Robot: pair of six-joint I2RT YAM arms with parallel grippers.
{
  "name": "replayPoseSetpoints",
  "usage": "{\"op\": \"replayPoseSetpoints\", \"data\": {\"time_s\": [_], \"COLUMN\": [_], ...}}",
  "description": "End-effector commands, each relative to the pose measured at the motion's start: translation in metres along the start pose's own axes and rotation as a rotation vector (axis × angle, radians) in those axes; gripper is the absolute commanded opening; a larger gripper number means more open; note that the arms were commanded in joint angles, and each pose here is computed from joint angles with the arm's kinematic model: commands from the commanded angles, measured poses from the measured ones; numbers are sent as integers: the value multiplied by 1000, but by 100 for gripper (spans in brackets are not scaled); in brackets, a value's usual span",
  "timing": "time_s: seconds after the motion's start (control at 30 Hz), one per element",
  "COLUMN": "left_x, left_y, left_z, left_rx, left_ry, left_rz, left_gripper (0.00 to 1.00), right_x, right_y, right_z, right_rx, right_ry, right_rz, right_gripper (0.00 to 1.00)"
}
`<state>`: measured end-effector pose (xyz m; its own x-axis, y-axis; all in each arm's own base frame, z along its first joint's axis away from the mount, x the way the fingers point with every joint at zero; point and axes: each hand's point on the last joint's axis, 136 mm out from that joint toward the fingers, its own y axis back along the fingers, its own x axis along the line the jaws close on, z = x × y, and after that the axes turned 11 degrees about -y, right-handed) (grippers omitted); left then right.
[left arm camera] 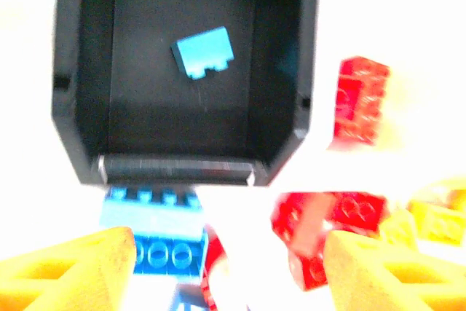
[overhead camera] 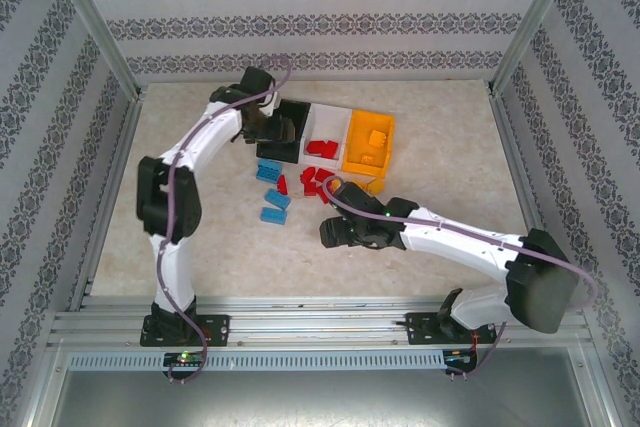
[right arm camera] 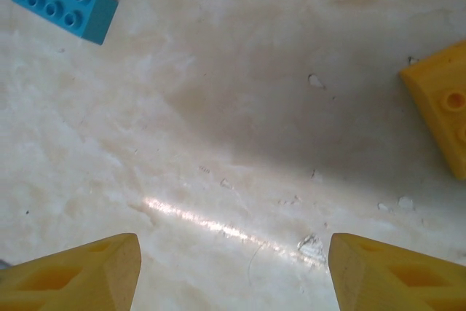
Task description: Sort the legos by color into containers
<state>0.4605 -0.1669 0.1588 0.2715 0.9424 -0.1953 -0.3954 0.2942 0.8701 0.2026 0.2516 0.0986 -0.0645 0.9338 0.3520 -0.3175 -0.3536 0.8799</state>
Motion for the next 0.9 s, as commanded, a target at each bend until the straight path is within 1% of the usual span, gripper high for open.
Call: {"op": "replayPoseSetpoints", "data": {"time_s": [0.0,0.1,0.23,0.33,0.43,0.57,0.67,0.8,0.87], "left_x": [-25,-41,-57,-62,-61,-56,-51,-52,-52], "left_y": [46,61,72,77,79,71,53,33,21], "left_z": [-7,-44,-99,-134,-161,-181,-192,-195,-197], "left_rx": [-99,-82,-43,-20,-16,-1,21,53,84], "left_ry": [10,16,-30,-32,-5,-7,-2,-14,-34], "left_rz": [-84,-130,-109,-95,-95,-82,-66,-69,-57], "left_gripper": [73,75,80,83,84,83,83,82,81], "right_x": [-10,-14,-27,-38,-47,-56,-68,-64,-68], "right_y": [12,20,34,49,58,60,50,45,44], "right_z": [-8,-14,-16,-13,-11,-9,-12,-15,-15], "right_rx": [-26,-40,-74,-109,-125,-148,-138,-121,-123], "right_ry": [-32,-43,-48,-39,-42,-40,-61,-68,-67], "right_rz": [-31,-20,-25,-48,-50,-36,-52,-25,-43], "right_gripper": [70,70,71,71,72,73,73,73,74]}}
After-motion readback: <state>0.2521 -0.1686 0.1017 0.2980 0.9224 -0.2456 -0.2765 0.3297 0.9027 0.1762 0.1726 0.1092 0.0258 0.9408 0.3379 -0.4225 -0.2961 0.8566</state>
